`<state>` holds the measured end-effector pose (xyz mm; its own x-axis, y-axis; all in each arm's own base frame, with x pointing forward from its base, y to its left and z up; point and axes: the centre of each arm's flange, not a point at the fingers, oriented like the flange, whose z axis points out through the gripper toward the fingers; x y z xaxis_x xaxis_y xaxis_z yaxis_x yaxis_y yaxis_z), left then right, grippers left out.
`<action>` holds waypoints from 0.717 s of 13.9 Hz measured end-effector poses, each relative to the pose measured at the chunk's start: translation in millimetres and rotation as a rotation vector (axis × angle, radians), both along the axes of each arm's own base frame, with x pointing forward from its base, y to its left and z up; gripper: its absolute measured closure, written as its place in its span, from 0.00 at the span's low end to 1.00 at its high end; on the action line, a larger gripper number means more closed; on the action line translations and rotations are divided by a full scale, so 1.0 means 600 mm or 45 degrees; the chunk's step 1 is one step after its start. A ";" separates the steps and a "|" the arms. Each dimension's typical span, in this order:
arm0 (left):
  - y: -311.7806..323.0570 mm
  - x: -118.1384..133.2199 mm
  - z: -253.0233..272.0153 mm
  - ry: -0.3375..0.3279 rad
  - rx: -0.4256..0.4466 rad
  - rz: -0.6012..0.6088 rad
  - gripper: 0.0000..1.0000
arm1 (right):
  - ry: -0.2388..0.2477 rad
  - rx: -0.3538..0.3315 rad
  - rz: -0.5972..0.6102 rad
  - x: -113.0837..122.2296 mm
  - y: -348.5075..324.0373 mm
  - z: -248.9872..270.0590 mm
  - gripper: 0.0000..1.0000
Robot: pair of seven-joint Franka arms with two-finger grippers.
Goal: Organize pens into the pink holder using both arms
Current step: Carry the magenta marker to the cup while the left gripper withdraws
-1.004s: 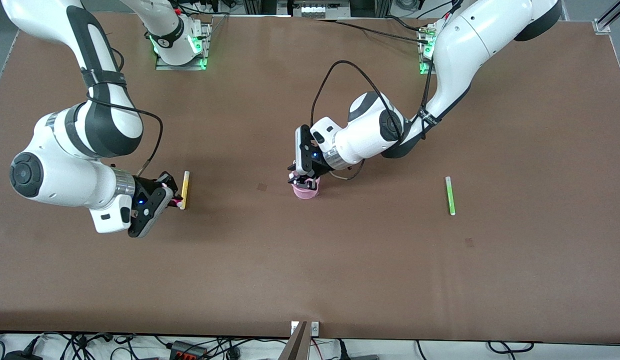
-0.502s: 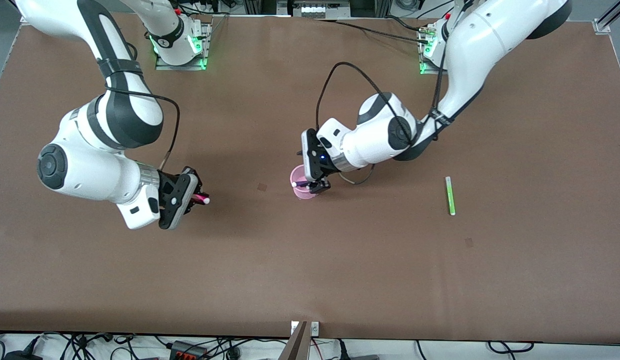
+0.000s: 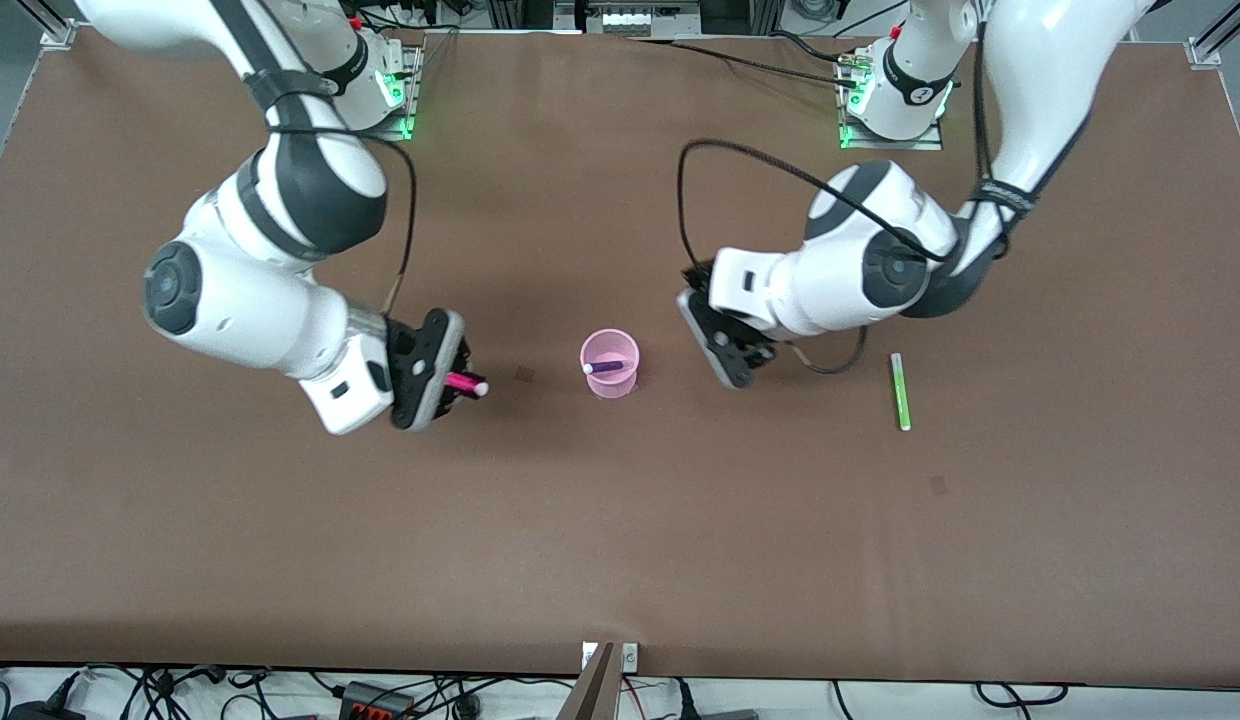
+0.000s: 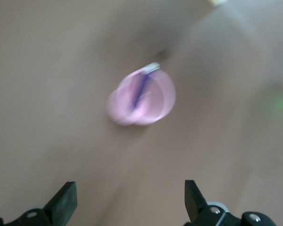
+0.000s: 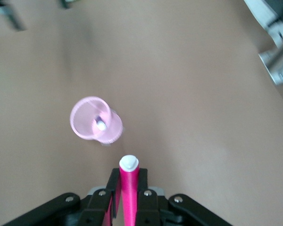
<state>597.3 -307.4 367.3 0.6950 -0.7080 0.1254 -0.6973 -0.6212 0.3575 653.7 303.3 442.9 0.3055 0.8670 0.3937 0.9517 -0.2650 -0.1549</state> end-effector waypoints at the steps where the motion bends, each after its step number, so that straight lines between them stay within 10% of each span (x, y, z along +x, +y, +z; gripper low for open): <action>1: 0.043 0.020 -0.013 0.011 0.063 0.092 0.00 | -0.017 0.009 0.035 -0.013 0.035 0.006 0.82; 10: 0.483 0.131 0.034 0.015 0.550 0.495 0.00 | -0.152 0.041 0.215 -0.098 0.245 -0.049 0.82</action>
<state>675.9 -17.8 387.4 0.9137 -0.3859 -0.1276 -0.3865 -0.9221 0.0209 595.0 450.3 413.6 0.1065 0.8885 0.4464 0.9943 -0.0968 -0.0445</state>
